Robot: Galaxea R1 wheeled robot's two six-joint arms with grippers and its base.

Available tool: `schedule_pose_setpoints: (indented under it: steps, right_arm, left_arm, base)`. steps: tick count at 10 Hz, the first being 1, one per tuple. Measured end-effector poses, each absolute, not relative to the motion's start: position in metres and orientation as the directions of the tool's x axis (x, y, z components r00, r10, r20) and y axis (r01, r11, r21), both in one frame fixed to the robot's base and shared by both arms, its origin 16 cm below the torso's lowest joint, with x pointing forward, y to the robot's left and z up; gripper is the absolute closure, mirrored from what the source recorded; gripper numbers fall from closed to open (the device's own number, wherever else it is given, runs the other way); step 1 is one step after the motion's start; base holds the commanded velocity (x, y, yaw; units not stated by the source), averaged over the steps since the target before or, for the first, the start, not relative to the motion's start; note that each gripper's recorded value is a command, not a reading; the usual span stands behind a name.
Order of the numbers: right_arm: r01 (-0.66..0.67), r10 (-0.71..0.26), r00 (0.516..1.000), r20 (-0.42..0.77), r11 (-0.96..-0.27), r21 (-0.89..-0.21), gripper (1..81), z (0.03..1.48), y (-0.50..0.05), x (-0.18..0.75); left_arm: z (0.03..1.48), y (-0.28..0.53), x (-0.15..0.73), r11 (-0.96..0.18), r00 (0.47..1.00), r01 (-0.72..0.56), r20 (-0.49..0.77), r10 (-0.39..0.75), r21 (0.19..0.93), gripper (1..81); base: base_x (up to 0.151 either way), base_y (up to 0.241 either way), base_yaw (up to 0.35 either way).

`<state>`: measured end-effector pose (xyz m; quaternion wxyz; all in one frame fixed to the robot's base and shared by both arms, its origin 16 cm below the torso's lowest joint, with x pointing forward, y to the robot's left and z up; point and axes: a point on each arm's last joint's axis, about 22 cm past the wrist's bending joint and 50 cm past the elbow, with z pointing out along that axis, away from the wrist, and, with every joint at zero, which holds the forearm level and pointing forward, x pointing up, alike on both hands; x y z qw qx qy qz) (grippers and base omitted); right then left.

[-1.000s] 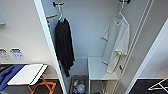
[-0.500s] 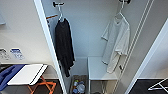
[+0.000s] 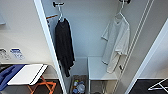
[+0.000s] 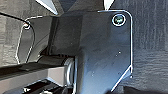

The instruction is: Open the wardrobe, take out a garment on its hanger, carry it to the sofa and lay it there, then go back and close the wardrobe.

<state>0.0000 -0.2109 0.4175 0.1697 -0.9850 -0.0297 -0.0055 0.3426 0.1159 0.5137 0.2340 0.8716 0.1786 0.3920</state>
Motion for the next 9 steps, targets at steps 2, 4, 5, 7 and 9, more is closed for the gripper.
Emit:
schedule_pose_setpoints:
  steps: [2, 4, 5, 7, 9]
  right_arm:
    - [0.061, 0.057, 0.998, 0.021, -0.939, -0.339, 1.0, 0.418, -0.206, -0.001]
    - [0.061, 0.057, 0.998, 0.02, -0.939, -0.338, 1.0, 0.418, -0.207, -0.001]
    - [0.061, 0.058, 0.998, 0.019, -0.939, -0.34, 1.0, 0.418, -0.205, -0.001]
    - [0.063, 0.061, 0.998, 0.018, -0.935, -0.348, 1.0, 0.418, -0.196, -0.002]
    - [0.065, 0.062, 0.998, 0.019, -0.934, -0.352, 1.0, 0.418, -0.192, -0.001]
  left_arm:
    - [0.522, 0.121, 0.365, -0.79, 0.573, 0.196, 0.586, 0.573, 0.581, 1.0]
    - [0.524, 0.132, 0.37, -0.678, 0.49, 0.314, 0.497, 0.716, 0.665, 1.0]
    - [0.524, 0.135, 0.371, -0.591, 0.446, 0.374, 0.42, 0.79, 0.714, 1.0]
    - [0.528, 0.138, 0.384, -0.493, 0.394, 0.423, 0.335, 0.856, 0.761, 1.0]
    - [0.527, 0.146, 0.387, -0.43, 0.356, 0.456, 0.284, 0.89, 0.779, 1.0]
  base:
    - [0.0, 0.0, 0.0]
    - [0.0, 0.0, 0.0]
    - [0.0, 0.0, 0.0]
    - [0.0, 0.0, 0.0]
    - [0.0, 0.0, 0.0]
